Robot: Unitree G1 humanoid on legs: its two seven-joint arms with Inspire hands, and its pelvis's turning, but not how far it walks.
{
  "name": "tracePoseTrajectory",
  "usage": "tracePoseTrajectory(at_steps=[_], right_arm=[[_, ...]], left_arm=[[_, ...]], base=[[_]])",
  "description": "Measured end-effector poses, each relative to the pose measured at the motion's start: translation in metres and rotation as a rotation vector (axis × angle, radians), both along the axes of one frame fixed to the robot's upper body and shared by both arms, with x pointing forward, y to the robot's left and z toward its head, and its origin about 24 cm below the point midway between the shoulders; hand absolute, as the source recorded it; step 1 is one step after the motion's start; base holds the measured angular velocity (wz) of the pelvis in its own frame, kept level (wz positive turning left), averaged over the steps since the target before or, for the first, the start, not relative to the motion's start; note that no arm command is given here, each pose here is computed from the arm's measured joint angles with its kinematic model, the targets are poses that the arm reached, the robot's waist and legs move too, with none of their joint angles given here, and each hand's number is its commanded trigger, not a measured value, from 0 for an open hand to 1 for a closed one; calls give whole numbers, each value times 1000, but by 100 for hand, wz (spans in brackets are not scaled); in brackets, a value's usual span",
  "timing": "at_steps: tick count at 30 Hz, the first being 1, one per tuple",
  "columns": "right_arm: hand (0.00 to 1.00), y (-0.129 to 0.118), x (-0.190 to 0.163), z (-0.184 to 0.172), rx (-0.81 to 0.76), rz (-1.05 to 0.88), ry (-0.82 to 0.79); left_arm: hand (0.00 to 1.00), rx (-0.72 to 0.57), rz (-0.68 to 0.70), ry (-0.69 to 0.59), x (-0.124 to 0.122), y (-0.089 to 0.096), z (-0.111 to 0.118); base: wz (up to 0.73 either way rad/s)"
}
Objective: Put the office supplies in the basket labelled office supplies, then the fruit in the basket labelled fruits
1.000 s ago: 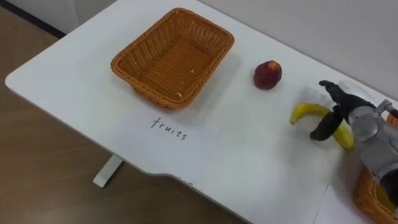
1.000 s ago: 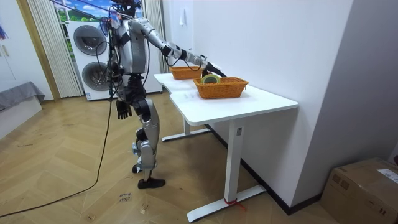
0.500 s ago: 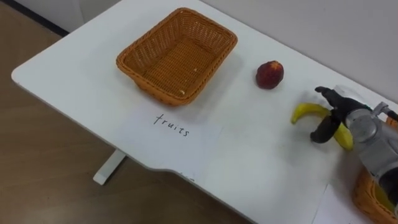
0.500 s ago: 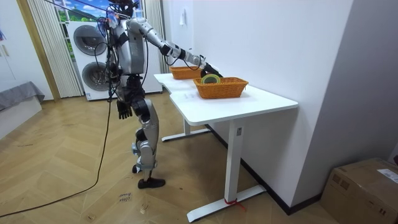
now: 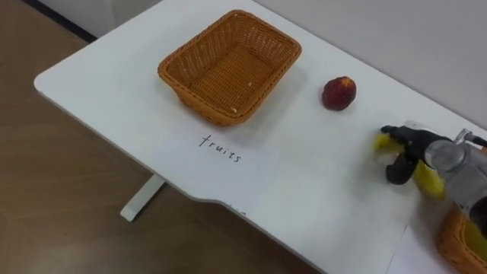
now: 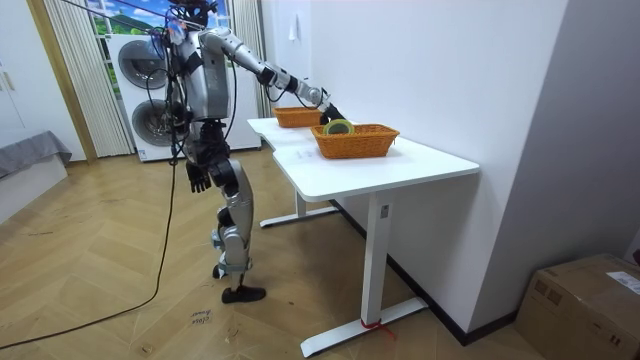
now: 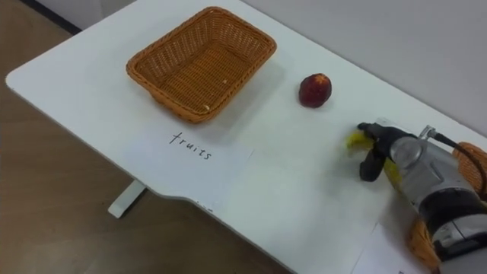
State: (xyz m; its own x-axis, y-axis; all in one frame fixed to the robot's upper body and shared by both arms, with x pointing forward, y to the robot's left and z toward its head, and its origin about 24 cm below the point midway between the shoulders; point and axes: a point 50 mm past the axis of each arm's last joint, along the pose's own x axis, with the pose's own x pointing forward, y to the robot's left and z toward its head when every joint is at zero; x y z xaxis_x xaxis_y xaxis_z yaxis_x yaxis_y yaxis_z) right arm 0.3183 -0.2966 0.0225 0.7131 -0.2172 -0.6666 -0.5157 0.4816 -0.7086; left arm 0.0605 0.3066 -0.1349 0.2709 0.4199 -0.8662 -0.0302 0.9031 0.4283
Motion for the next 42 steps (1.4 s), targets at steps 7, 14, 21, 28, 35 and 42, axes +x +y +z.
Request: tracePoseTrajectory(at_steps=[7,14,21,28,35,42], right_arm=[[0,-5,-2,0,1,-11,20],[0,-5,-2,0,-1,-9,20],[0,-3,-4,-2,11,4,19],[100,-2,-3,-2,19,5,0],[100,-3,0,12,-13,39,-59],[100,7,-3,8,6,100,-31]], left_arm=[[0,-30,-14,-7,3,0,0],[0,-27,-36,-19,5,-1,1],[0,-17,-37,-22,3,-1,1],[0,1,-26,-8,-4,1,0],[0,4,-15,-9,-4,2,0],[0,2,13,9,-10,3,-1]], base=[[3],[0],[-2],[0],[-1],[-4]])
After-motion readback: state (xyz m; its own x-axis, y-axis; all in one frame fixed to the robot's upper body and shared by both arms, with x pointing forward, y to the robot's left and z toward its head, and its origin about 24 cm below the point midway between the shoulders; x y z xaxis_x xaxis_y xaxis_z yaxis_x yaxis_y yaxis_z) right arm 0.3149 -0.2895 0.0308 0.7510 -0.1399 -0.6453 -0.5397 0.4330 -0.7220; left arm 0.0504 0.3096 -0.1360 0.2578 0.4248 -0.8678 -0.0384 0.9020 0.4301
